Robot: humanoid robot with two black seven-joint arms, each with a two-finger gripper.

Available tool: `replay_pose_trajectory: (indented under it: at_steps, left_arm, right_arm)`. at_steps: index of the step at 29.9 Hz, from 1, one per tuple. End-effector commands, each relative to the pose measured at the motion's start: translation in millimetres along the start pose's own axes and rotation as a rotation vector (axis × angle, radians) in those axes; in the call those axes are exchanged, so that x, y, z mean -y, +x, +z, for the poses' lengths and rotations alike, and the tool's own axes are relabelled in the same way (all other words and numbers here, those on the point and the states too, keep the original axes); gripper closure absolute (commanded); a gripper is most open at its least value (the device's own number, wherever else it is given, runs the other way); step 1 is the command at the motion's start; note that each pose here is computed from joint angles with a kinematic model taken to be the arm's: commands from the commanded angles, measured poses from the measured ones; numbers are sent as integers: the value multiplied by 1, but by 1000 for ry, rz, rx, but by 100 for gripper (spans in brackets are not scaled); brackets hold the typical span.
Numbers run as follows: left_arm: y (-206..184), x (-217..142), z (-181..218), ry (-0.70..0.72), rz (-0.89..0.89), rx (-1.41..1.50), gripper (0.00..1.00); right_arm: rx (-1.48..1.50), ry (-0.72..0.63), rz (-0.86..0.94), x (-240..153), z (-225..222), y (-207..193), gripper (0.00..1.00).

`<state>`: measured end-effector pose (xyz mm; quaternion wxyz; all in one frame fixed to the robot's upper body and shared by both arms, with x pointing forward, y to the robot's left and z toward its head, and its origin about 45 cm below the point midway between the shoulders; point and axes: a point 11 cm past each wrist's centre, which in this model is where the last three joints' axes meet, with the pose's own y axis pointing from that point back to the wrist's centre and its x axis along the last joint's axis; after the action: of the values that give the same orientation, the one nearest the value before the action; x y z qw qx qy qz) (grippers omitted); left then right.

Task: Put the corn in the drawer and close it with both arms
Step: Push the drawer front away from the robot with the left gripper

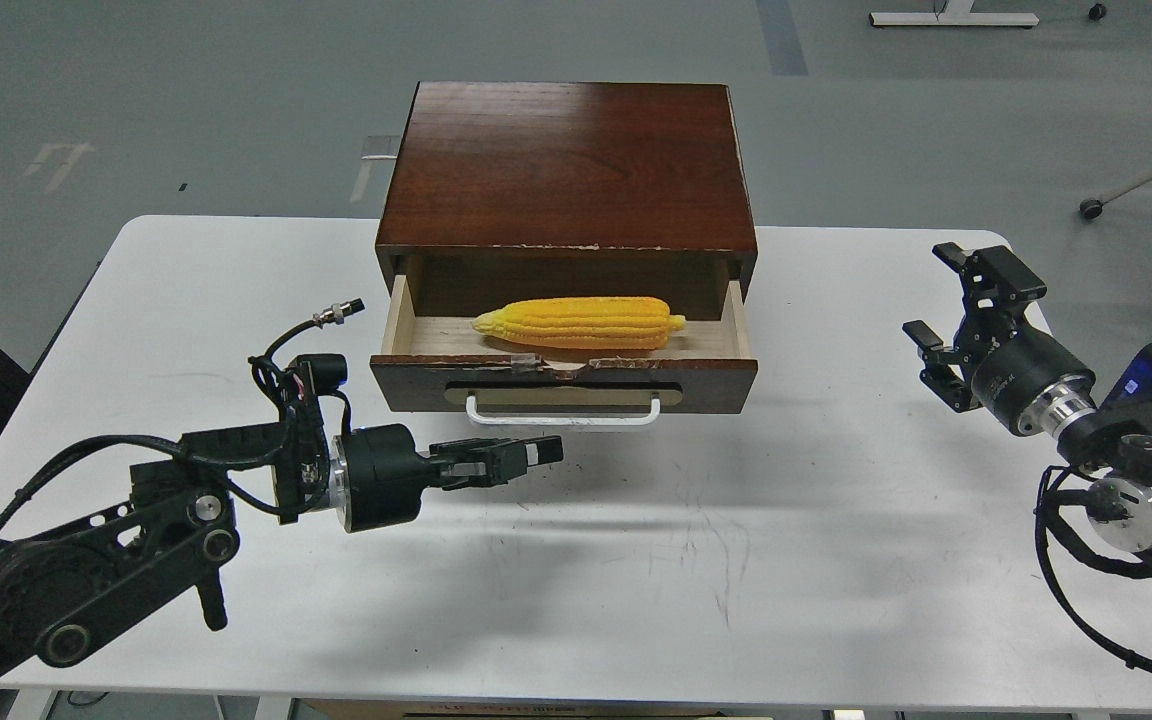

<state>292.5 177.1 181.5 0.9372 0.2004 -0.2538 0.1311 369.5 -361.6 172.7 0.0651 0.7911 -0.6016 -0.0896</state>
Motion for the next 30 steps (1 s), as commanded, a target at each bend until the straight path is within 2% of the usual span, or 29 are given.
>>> replay_pose_trajectory:
  at_steps: [1,24,30]
  left_arm:
    - [1,-1,-2,5,3,-2,100]
    - [20,-6,-16,54,64,11,100]
    - [24,4,-16,42,74,7,100]
  right_arm:
    - [0,0,0,0,0,0,2]
    - [9,-16,3,-4,8,0,2]
    - [12,-20,3,-6,10,-1,2]
